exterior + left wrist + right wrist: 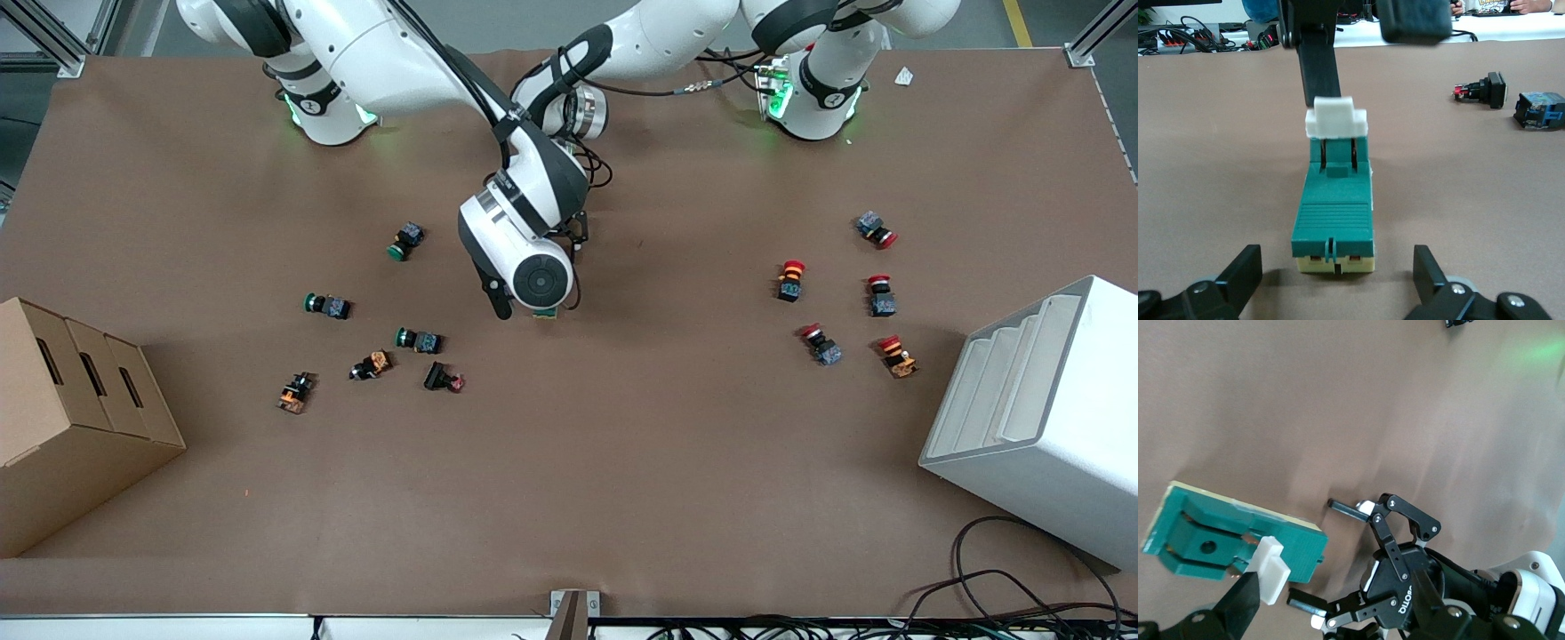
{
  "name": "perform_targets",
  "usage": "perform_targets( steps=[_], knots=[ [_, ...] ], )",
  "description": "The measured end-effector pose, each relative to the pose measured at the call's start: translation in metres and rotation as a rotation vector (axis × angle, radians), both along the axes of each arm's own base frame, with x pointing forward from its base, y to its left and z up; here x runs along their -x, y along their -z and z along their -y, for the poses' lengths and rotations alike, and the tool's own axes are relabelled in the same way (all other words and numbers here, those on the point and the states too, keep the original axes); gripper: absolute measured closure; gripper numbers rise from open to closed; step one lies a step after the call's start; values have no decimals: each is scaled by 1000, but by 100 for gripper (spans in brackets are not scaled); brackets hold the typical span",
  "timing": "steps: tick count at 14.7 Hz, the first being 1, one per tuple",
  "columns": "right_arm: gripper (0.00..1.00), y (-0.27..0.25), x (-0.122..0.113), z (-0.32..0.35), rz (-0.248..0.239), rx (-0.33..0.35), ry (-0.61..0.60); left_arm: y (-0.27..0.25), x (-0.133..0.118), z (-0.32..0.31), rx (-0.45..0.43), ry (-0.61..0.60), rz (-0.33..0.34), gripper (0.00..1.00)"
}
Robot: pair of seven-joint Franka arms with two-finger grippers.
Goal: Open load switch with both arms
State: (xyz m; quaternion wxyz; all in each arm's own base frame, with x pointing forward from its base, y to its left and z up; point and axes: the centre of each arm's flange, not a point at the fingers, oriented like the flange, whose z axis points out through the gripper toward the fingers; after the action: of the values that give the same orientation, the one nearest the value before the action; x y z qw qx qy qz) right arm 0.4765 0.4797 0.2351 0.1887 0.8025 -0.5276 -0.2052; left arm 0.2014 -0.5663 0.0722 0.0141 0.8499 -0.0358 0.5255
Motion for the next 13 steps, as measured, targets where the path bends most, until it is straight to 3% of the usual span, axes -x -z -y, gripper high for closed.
perform_targets(
  steps=[5, 13],
  knots=[
    [0, 15, 12, 1, -21, 23, -11, 0, 1, 0, -2, 0, 4, 0],
    [0, 27, 15, 0, -2, 28, -17, 1, 3, 0, -6, 0, 11, 0]
  ],
)
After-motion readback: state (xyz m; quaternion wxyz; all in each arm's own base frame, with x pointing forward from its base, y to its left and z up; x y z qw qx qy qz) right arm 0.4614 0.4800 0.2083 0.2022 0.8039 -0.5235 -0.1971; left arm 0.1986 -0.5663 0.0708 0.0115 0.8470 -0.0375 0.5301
